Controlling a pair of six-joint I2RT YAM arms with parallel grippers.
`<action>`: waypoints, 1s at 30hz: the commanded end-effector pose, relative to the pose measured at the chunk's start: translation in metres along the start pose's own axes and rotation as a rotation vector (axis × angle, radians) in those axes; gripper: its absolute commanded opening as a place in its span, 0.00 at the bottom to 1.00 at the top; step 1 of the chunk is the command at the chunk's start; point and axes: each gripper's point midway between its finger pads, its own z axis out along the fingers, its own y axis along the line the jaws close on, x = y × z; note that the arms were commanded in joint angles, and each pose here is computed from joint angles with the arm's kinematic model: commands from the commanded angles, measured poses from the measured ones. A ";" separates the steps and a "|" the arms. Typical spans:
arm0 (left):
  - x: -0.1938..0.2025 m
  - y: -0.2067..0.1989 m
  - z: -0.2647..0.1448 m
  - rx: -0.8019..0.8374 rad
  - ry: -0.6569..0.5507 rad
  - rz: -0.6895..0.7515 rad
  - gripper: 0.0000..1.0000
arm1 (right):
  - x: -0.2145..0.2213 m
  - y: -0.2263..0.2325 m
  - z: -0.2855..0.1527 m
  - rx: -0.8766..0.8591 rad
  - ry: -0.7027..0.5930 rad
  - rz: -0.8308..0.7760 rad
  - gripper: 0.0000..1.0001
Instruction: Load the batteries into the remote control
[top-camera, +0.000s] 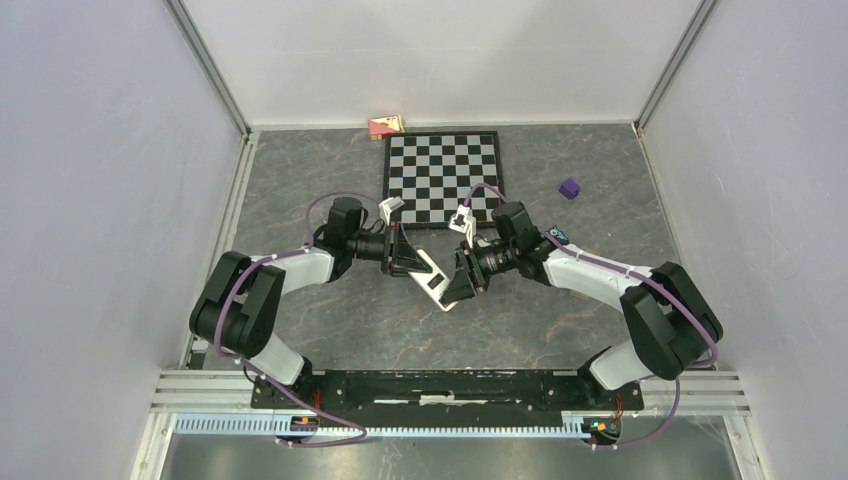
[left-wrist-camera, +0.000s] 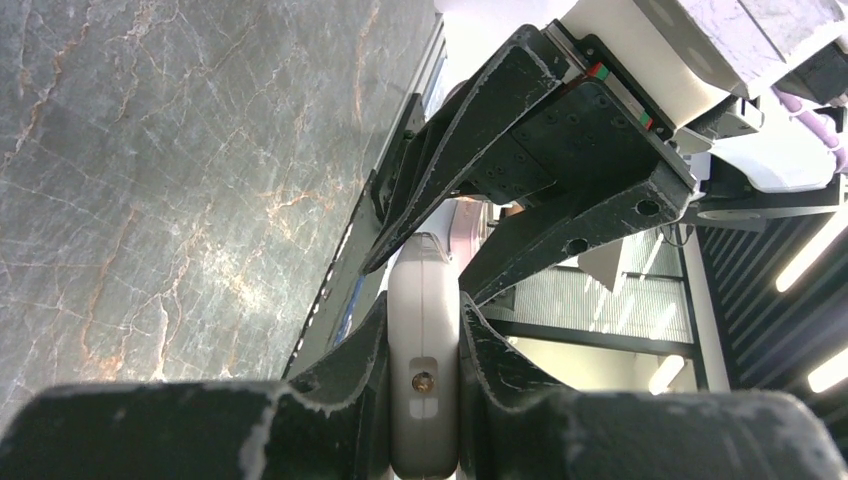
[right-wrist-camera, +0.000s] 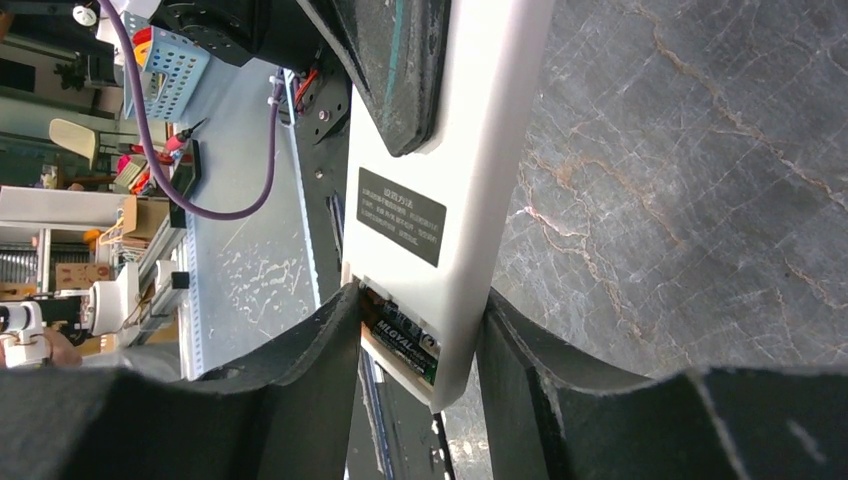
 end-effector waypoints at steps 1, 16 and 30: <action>-0.002 -0.012 -0.002 0.015 -0.002 0.017 0.02 | -0.019 0.014 -0.002 -0.065 -0.055 -0.162 0.33; -0.001 -0.036 -0.010 0.042 -0.009 0.140 0.02 | -0.050 -0.005 -0.042 0.072 -0.239 -0.132 0.76; -0.041 -0.018 -0.042 -0.219 -0.437 0.262 0.02 | -0.060 -0.128 -0.114 0.986 -0.386 0.226 0.57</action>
